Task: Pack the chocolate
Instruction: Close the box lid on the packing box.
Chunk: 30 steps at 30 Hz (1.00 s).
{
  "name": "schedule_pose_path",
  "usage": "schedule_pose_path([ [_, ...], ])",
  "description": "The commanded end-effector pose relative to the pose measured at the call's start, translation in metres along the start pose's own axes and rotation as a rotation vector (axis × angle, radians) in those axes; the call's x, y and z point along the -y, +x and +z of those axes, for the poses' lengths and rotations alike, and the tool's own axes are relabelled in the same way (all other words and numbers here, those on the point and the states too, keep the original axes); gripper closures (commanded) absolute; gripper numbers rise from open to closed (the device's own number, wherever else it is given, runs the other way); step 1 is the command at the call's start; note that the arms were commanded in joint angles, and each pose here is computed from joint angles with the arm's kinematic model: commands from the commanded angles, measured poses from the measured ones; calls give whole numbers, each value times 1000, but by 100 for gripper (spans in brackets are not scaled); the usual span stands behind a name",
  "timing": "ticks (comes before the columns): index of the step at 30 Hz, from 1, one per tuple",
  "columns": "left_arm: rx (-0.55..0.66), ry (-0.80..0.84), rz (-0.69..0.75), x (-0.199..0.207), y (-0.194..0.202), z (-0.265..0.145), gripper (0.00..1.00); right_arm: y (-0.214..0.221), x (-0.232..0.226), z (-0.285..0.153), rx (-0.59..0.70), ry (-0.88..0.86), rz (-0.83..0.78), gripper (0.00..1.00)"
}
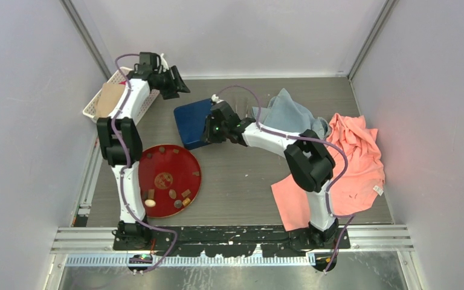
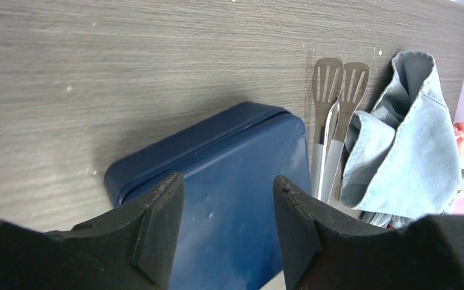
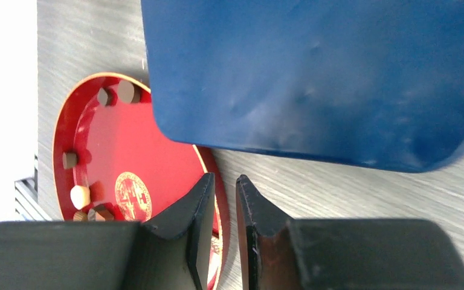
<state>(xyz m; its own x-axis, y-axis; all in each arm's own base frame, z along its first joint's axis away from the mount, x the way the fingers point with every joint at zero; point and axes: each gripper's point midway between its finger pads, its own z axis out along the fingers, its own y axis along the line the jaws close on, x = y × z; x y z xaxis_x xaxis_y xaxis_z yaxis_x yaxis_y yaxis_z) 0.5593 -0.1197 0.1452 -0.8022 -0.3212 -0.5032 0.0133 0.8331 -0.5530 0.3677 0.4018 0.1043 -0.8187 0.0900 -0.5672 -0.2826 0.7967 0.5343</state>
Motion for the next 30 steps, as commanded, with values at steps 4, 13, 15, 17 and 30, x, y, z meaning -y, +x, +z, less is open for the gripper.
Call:
schedule_pose_path([
  [4, 80, -50, 20, -9, -9, -47, 43, 4, -21, 16, 0, -69, 8, 75],
  [13, 40, -19, 1, -6, 0, -43, 44, 8, -22, 37, -11, -58, -3, 75],
  [15, 31, -13, 1, -5, 2, -44, 44, 3, -24, 40, 0, -57, -10, 75],
  [17, 17, 0, -1, -4, 7, -45, 44, -8, -31, 38, 26, -67, -13, 75],
  [30, -52, 29, -29, -7, 41, -32, 46, -30, -49, 0, 78, -94, -41, 75],
])
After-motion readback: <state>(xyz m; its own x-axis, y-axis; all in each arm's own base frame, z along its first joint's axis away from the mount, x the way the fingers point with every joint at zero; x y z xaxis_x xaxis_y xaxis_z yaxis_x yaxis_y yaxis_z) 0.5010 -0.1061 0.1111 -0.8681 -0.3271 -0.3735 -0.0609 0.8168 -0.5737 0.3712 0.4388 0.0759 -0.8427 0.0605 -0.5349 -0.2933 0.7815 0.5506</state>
